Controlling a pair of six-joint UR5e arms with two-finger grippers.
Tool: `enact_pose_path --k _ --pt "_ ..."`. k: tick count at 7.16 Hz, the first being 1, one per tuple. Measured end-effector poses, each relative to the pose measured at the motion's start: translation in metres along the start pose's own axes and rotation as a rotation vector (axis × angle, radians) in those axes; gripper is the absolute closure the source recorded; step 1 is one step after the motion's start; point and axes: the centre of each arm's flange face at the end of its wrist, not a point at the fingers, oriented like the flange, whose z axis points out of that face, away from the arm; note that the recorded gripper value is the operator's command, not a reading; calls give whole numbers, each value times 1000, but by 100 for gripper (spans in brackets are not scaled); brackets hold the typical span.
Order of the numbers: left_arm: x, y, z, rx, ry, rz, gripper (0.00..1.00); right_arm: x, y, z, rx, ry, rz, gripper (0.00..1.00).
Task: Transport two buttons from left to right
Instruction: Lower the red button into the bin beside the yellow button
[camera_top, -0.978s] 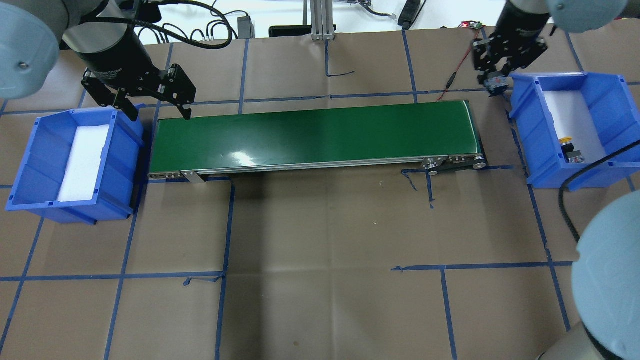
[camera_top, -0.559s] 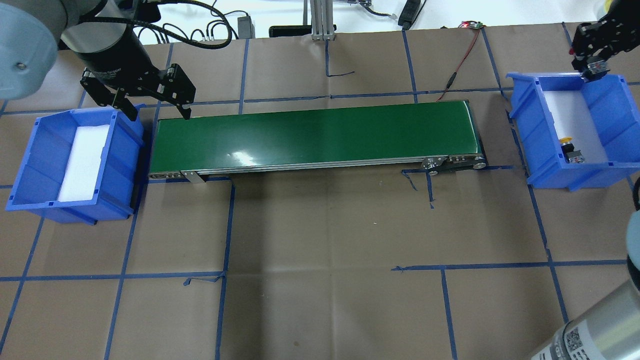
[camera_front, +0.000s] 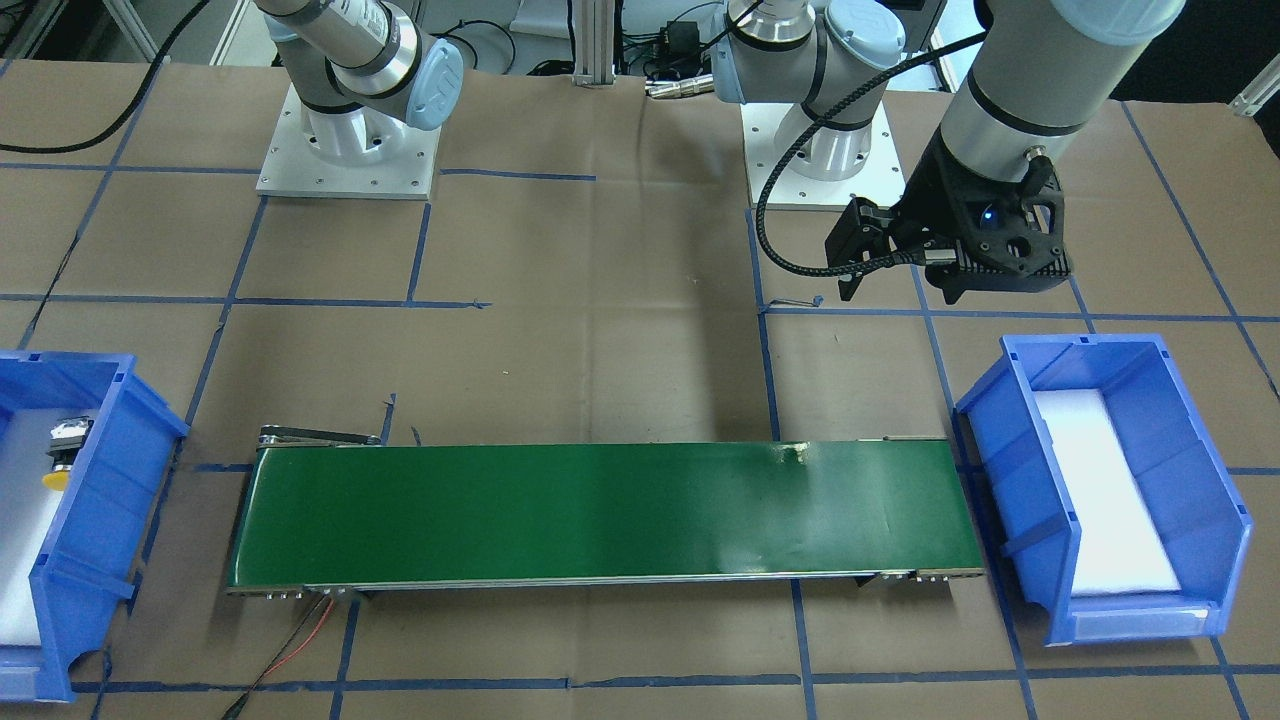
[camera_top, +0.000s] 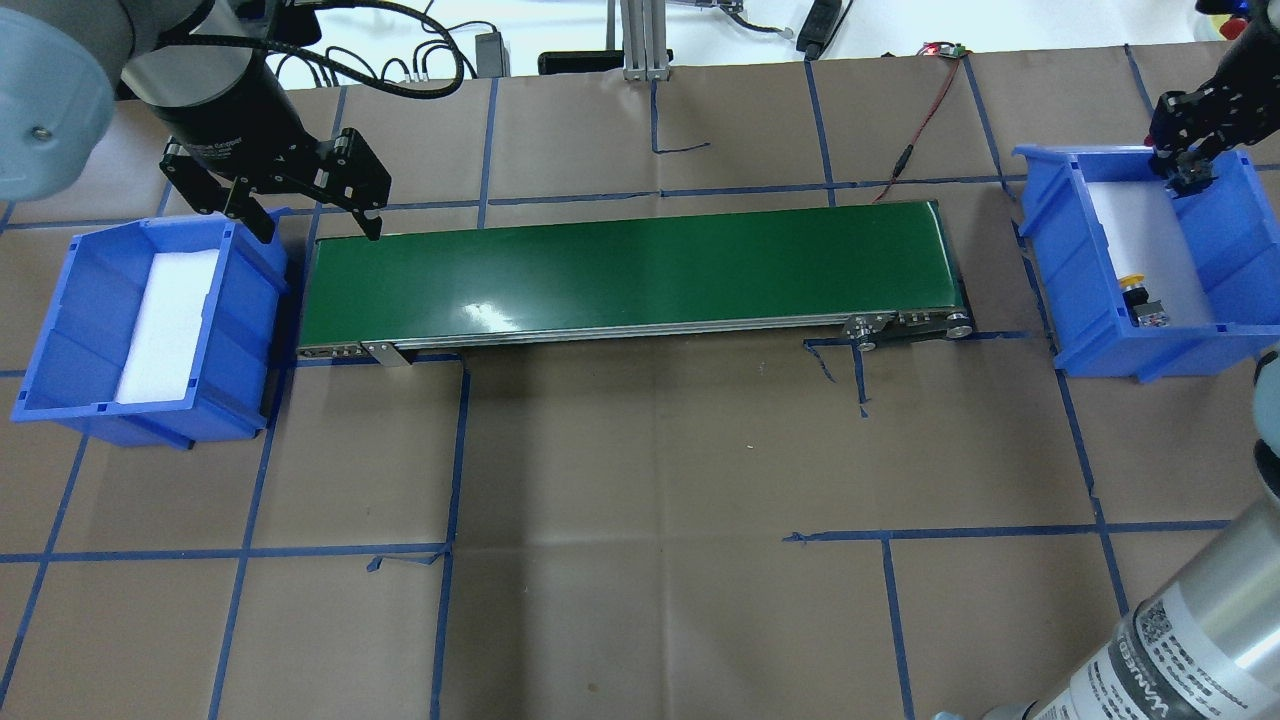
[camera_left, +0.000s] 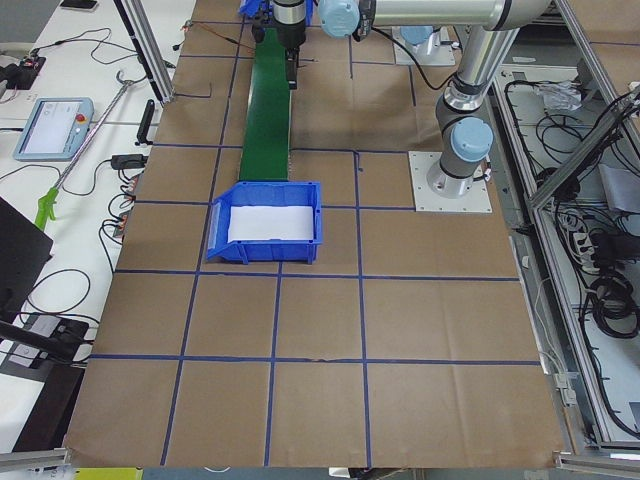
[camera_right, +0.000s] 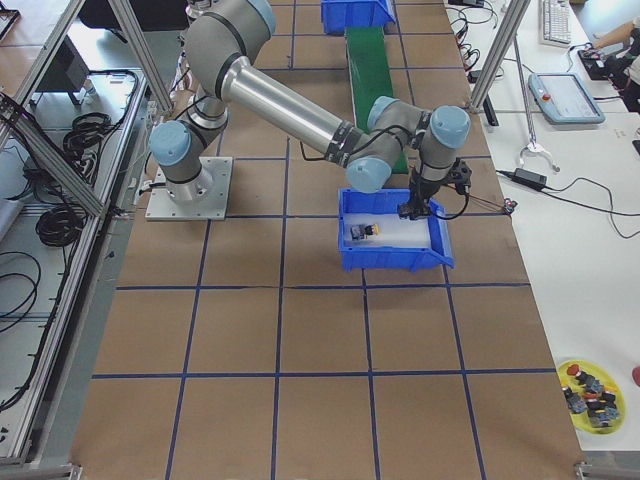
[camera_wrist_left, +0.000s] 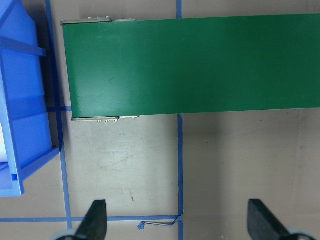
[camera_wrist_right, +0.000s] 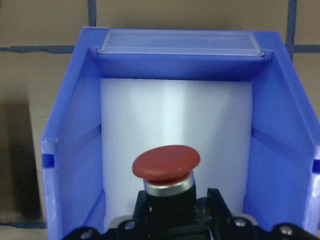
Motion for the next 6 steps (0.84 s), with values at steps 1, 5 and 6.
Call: enact_pose_path --k 1,5,6 --pt "0 0 0 0 0 0 0 0 -3 16 -14 -7 0 95" --pt "0 0 0 1 1 -1 0 -4 -4 65 -3 -2 0 95" --pt "0 0 0 1 1 -1 0 -5 -2 76 -16 -8 -1 93"
